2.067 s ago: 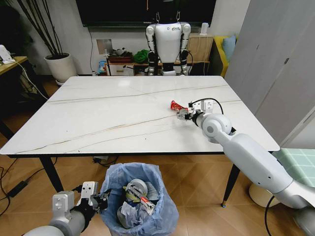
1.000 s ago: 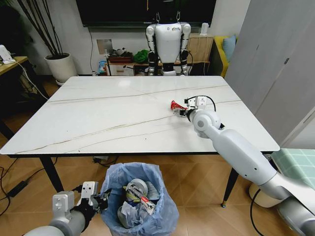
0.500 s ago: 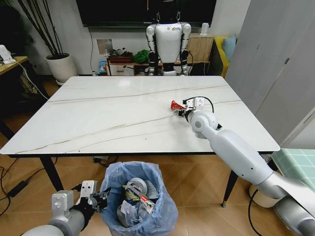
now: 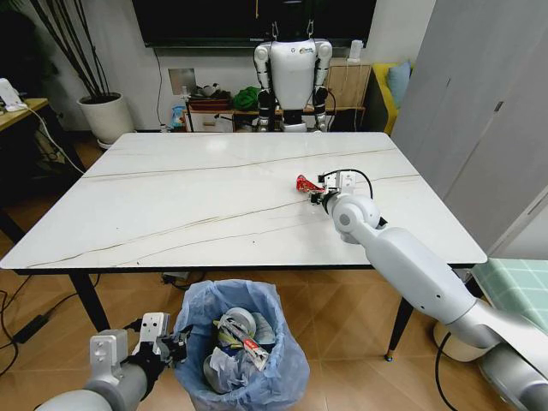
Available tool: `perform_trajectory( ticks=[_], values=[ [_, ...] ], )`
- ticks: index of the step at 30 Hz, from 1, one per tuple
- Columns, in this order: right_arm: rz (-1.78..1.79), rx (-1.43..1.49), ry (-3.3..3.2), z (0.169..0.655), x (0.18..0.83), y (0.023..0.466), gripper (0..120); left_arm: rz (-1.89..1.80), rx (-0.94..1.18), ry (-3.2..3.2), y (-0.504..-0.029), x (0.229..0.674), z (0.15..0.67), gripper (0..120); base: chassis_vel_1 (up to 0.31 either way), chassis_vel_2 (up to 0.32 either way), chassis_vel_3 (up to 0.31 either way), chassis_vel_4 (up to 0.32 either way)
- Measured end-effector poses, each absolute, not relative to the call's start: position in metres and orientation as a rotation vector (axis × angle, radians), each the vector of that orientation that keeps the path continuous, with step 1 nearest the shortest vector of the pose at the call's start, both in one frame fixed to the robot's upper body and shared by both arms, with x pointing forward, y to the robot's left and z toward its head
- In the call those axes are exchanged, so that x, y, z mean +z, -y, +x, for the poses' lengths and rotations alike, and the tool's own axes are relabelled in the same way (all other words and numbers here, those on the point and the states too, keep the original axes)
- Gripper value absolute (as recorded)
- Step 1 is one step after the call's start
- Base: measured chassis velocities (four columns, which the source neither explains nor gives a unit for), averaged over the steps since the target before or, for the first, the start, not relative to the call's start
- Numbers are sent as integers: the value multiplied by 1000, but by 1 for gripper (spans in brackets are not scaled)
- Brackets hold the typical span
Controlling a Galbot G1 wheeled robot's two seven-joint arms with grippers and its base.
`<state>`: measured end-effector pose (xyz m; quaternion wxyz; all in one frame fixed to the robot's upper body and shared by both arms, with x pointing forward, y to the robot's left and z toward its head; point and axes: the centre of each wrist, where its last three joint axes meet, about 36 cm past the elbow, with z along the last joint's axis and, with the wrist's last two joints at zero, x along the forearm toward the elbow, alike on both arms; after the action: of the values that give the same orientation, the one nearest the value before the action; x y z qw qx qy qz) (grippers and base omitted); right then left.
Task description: Pick up the trash bin and place the trash from the table into it.
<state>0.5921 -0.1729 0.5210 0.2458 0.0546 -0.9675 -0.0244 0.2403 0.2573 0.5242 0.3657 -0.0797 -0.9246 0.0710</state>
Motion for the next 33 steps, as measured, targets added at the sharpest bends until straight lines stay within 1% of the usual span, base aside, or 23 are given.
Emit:
perform_trajectory(
  ticks=[8, 12, 16, 17, 21, 22, 23, 27, 28, 30, 32, 33],
  values=[
    [182, -81, 2679, 580, 535, 178, 43, -205, 182, 2378, -257, 524, 240, 0, 0, 0, 0, 0],
    [225, -97, 2707, 562, 549, 185, 43, -205, 183, 2377, -257, 524, 240, 0, 0, 0, 0, 0],
    [380, -122, 2763, 516, 567, 193, 43, -204, 182, 2380, -258, 525, 241, 0, 0, 0, 0, 0],
    [380, -122, 2763, 516, 567, 193, 43, -204, 182, 2380, -258, 525, 241, 0, 0, 0, 0, 0],
    [693, -157, 2813, 455, 593, 208, 43, -201, 181, 2381, -259, 525, 241, 0, 0, 0, 0, 0],
    [693, -157, 2813, 455, 593, 208, 43, -201, 181, 2381, -259, 525, 241, 0, 0, 0, 0, 0],
    [774, -152, 2817, 439, 599, 211, 42, -200, 181, 2379, -259, 525, 241, 0, 0, 0, 0, 0],
    [986, -163, 2790, 393, 609, 203, 42, -196, 186, 2384, -259, 525, 241, 0, 0, 0, 0, 0],
    [986, -163, 2790, 393, 609, 203, 42, -196, 186, 2384, -259, 525, 241, 0, 0, 0, 0, 0],
    [1094, -194, 2757, 374, 610, 193, 42, -191, 185, 2385, -259, 526, 242, 0, 0, 0, 0, 0],
    [1130, -202, 2741, 368, 609, 190, 42, -190, 181, 2386, -260, 526, 242, 0, 0, 0, 0, 0],
    [1196, -207, 2706, 354, 608, 185, 42, -187, 175, 2387, -260, 527, 242, 0, 0, 0, 0, 0]
  ],
)
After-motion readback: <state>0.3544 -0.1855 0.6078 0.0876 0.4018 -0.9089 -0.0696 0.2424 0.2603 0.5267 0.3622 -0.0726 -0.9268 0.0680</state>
